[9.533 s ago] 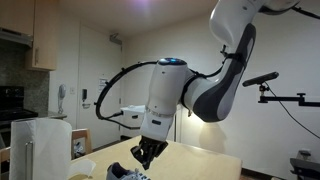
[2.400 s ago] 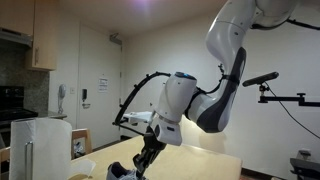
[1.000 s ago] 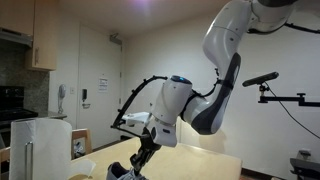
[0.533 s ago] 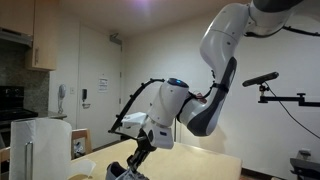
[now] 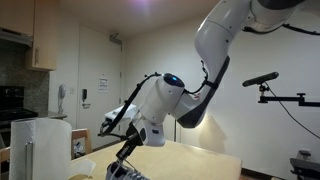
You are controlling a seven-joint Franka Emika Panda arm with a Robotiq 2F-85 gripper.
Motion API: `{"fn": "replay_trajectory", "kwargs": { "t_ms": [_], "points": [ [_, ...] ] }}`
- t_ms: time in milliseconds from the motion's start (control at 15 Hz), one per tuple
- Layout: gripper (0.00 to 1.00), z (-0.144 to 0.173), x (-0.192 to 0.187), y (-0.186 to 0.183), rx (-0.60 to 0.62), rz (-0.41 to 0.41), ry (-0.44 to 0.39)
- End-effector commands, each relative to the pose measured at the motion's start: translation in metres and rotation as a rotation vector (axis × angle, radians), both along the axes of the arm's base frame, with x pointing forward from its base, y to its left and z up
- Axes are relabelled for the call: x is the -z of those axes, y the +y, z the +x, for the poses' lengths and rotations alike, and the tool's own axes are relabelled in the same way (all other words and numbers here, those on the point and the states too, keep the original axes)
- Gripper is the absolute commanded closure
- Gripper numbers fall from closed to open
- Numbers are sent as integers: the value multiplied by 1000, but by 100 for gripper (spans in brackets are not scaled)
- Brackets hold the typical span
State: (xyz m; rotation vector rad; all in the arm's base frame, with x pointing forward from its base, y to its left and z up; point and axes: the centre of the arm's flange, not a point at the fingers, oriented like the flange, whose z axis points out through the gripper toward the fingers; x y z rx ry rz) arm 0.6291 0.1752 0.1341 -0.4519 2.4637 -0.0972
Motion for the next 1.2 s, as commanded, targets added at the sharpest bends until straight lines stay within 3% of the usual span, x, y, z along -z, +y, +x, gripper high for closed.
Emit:
{"fn": "replay_trajectory", "kwargs": {
  "t_ms": [0, 333, 733, 867, 1133],
  "points": [
    [100, -7, 2, 6, -30, -3, -87],
    [100, -23, -41, 16, -64, 24, -252],
    [100, -29, -89, 18, -69, 146, -455],
    [100, -39, -98, 5, -11, 221, -536],
    [100, -51, -113, -21, 206, 311, -620]
  ]
}}
